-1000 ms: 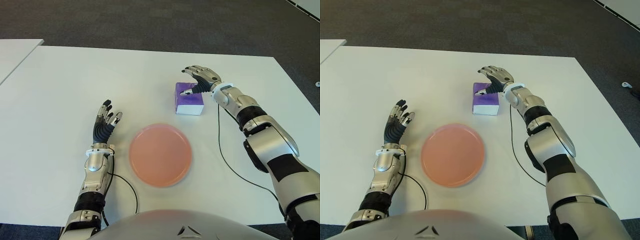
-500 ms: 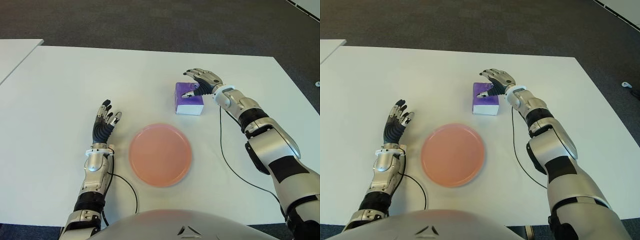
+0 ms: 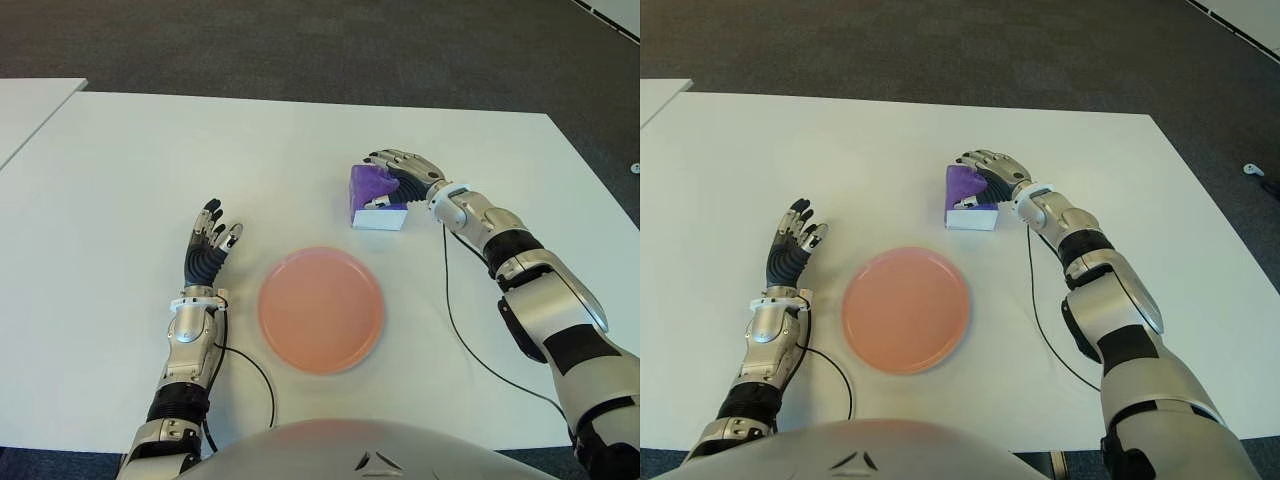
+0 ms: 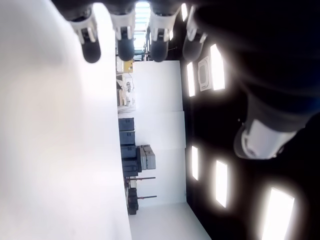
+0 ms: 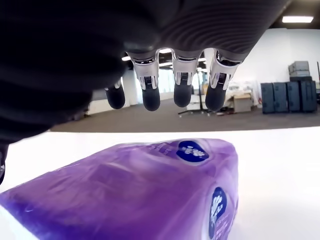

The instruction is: Put the tissue paper into the plate.

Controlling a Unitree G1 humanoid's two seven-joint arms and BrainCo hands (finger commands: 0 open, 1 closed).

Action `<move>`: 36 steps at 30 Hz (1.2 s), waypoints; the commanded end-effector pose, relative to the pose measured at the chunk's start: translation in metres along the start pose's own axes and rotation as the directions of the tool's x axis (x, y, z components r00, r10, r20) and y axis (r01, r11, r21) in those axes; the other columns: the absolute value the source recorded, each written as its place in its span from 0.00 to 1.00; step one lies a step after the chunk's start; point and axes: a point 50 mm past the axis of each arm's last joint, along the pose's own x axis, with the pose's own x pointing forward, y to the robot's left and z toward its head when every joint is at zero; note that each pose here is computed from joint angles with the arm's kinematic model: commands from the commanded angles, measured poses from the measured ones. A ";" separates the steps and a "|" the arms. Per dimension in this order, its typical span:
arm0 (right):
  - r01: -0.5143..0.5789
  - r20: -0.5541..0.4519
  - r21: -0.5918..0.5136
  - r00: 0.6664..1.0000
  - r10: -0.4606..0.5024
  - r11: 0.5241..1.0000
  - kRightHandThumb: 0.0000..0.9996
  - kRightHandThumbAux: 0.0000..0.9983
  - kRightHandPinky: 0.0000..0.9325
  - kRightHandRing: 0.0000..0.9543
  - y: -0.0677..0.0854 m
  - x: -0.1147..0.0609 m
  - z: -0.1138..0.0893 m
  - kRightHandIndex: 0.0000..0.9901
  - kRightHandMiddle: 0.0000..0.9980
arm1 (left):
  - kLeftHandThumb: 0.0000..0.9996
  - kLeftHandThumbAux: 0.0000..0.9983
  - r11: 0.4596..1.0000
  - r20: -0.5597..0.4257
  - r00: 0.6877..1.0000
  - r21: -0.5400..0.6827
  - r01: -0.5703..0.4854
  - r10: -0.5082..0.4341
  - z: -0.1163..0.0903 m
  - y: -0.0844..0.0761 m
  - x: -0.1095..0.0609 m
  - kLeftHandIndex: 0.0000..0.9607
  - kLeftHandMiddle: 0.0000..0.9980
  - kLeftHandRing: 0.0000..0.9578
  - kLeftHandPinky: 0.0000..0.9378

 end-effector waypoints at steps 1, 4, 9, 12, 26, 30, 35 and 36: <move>-0.036 0.024 0.018 0.999 0.036 0.999 0.23 0.36 0.00 0.00 0.012 -0.008 0.000 0.00 0.00 | 0.00 0.57 1.000 -0.107 0.994 0.013 0.002 -0.001 -0.018 0.004 -0.013 0.00 0.00 0.00 0.00; -0.045 0.039 0.012 0.998 0.045 0.999 0.23 0.36 0.00 0.00 0.014 -0.010 0.002 0.00 0.00 | 0.00 0.56 1.000 -0.108 0.994 0.011 0.004 -0.003 -0.018 0.004 -0.012 0.00 0.00 0.00 0.00; -0.060 0.062 -0.001 0.996 0.060 0.998 0.23 0.36 0.00 0.00 0.015 -0.011 0.004 0.00 0.00 | 0.00 0.56 1.000 -0.107 0.994 0.008 0.006 -0.006 -0.018 0.004 -0.012 0.00 0.00 0.00 0.00; -0.075 0.084 -0.006 0.994 0.075 0.997 0.23 0.37 0.00 0.00 0.016 -0.013 0.006 0.00 0.00 | 0.00 0.56 1.000 -0.107 0.994 0.007 0.004 -0.003 -0.018 0.004 -0.012 0.00 0.00 0.00 0.00; -0.133 0.130 -0.032 0.982 0.136 0.991 0.20 0.38 0.00 0.00 0.023 -0.018 0.010 0.00 0.00 | 0.00 0.57 1.000 -0.093 0.996 0.002 0.006 -0.005 -0.018 0.003 -0.011 0.00 0.00 0.00 0.00; -0.146 0.126 -0.034 0.981 0.149 0.989 0.20 0.39 0.00 0.00 0.025 -0.018 0.010 0.00 0.00 | 0.00 0.56 1.000 -0.090 0.996 0.001 0.009 -0.009 -0.018 0.003 -0.010 0.00 0.00 0.00 0.00; -0.164 0.114 -0.040 0.979 0.168 0.986 0.19 0.40 0.00 0.00 0.028 -0.018 0.010 0.00 0.00 | 0.00 0.55 1.000 -0.090 0.996 0.005 0.010 -0.010 -0.019 0.003 -0.010 0.00 0.00 0.00 0.00; -0.166 0.113 -0.040 0.979 0.170 0.985 0.19 0.40 0.00 0.00 0.029 -0.018 0.010 0.00 0.00 | 0.00 0.55 1.000 -0.090 0.996 0.006 0.010 -0.010 -0.019 0.003 -0.010 0.00 0.00 0.00 0.00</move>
